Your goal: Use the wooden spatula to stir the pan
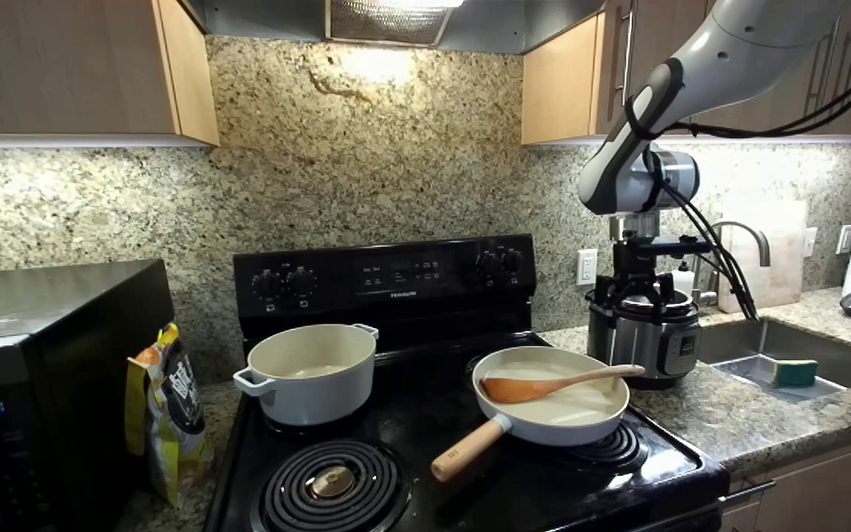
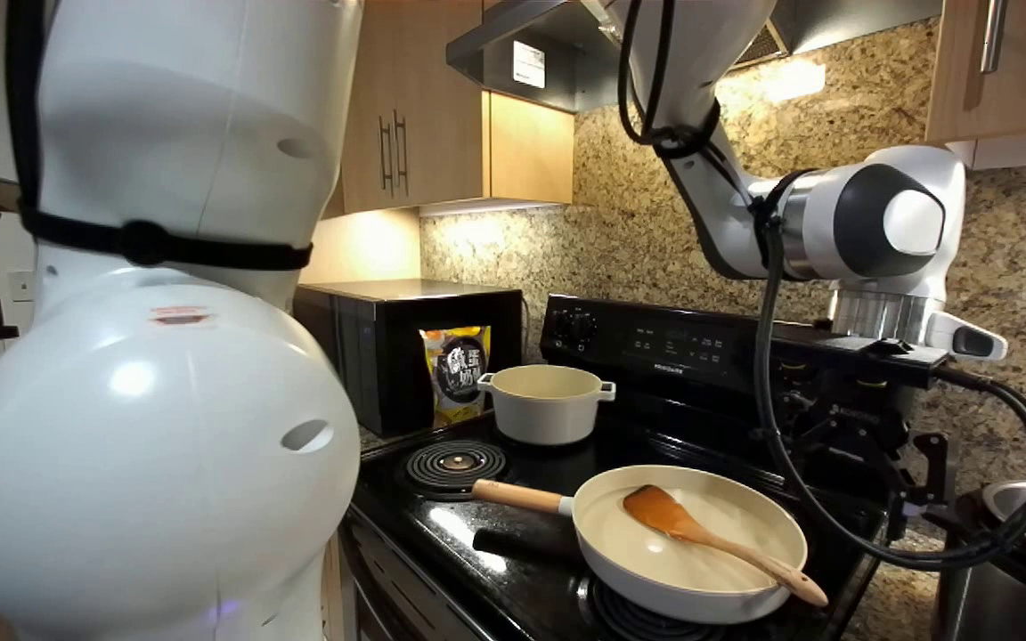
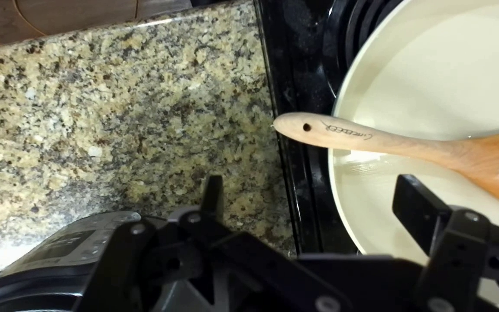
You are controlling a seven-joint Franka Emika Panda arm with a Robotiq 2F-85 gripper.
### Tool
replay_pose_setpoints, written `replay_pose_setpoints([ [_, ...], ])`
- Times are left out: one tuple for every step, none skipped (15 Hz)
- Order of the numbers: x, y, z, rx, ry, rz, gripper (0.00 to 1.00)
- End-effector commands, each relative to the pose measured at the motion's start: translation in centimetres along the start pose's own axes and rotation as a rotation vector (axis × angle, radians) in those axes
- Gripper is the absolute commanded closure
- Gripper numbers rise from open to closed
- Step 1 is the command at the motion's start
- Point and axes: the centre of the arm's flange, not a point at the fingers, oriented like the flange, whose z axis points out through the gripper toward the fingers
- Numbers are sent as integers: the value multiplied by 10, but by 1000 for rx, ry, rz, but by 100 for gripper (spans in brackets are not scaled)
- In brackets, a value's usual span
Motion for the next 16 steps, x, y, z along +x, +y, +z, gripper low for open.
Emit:
replay_pose_setpoints([
  [-15, -4, 0, -39, 10, -17, 0],
  [-15, -4, 1, -46, 8, -22, 0],
  [-15, -4, 1, -52, 6, -28, 0],
  [-16, -4, 1, -60, 4, -35, 0],
  [-17, -4, 1, -66, 0, -42, 0],
  [-17, -3, 1, -78, -2, -48, 0],
  [-17, -2, 1, -89, -5, -55, 0],
  [-16, -1, 1, -101, -9, -65, 0],
  [-16, 0, 0, -113, -12, -73, 0],
  [-15, 1, 0, -125, -16, -81, 0],
  [-14, 2, 0, -137, -20, -89, 0],
  [-14, 3, -1, -148, -25, -98, 0],
  [-13, 4, -1, -160, -32, -110, 0],
  [-12, 5, 0, -174, -41, -122, 0],
  [-10, 7, 0, -192, -57, -138, 0],
  [-9, 8, 1, -210, -74, -155, 0],
])
